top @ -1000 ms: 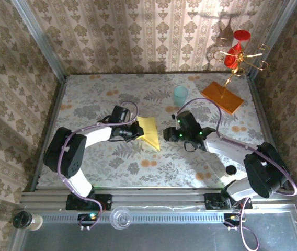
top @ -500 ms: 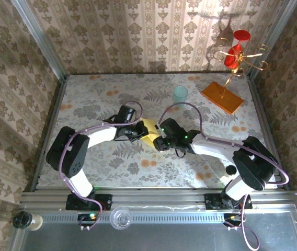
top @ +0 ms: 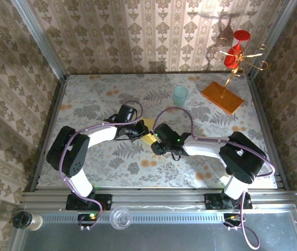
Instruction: Fold a paper plane with a square sheet of paper (pick it up from the middle)
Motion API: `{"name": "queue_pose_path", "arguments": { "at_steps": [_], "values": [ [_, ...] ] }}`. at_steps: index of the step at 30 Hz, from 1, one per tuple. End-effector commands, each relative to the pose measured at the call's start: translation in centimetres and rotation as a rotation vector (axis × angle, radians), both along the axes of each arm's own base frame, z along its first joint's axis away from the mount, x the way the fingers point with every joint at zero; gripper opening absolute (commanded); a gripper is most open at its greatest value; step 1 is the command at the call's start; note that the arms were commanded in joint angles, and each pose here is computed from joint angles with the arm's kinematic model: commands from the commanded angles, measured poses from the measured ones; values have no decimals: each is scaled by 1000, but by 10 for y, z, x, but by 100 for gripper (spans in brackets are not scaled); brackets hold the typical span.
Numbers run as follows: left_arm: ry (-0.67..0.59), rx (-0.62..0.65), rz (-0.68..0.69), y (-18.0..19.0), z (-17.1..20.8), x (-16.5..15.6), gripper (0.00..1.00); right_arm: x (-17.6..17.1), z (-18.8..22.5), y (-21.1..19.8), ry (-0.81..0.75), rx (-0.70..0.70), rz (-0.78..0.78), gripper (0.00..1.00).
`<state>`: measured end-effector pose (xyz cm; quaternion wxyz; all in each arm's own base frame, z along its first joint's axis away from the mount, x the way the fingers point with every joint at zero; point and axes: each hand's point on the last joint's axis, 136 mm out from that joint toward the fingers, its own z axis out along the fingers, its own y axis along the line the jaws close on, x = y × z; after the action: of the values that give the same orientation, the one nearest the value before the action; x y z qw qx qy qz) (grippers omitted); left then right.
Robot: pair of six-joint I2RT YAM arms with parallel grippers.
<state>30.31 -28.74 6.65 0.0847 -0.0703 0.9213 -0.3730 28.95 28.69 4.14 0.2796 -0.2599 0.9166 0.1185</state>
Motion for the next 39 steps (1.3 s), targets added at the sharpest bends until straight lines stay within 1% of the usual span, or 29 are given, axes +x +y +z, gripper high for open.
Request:
{"name": "queue_pose_path", "arguments": {
  "at_steps": [1, 9, 21, 31, 35, 39],
  "values": [
    [9, -14, 9, -5, 1, 2, 7, 16, 7, 10, -60, 9, -12, 40],
    [12, -19, 11, -5, 1, 2, 7, 24, 0, 8, -78, -6, -51, 39],
    [19, -24, 12, -6, -1, 1, 6, 23, -11, 9, -84, -37, -44, 38],
    [33, -28, 17, -5, -2, 0, 7, 24, -12, 5, -99, -51, -58, 34],
    [27, -40, 25, -4, 3, 2, 10, 24, -13, 4, -101, -59, -59, 30],
    [13, -51, 42, 2, 11, 7, 16, 24, -14, 3, -101, -59, -59, 26]
  ]
}}
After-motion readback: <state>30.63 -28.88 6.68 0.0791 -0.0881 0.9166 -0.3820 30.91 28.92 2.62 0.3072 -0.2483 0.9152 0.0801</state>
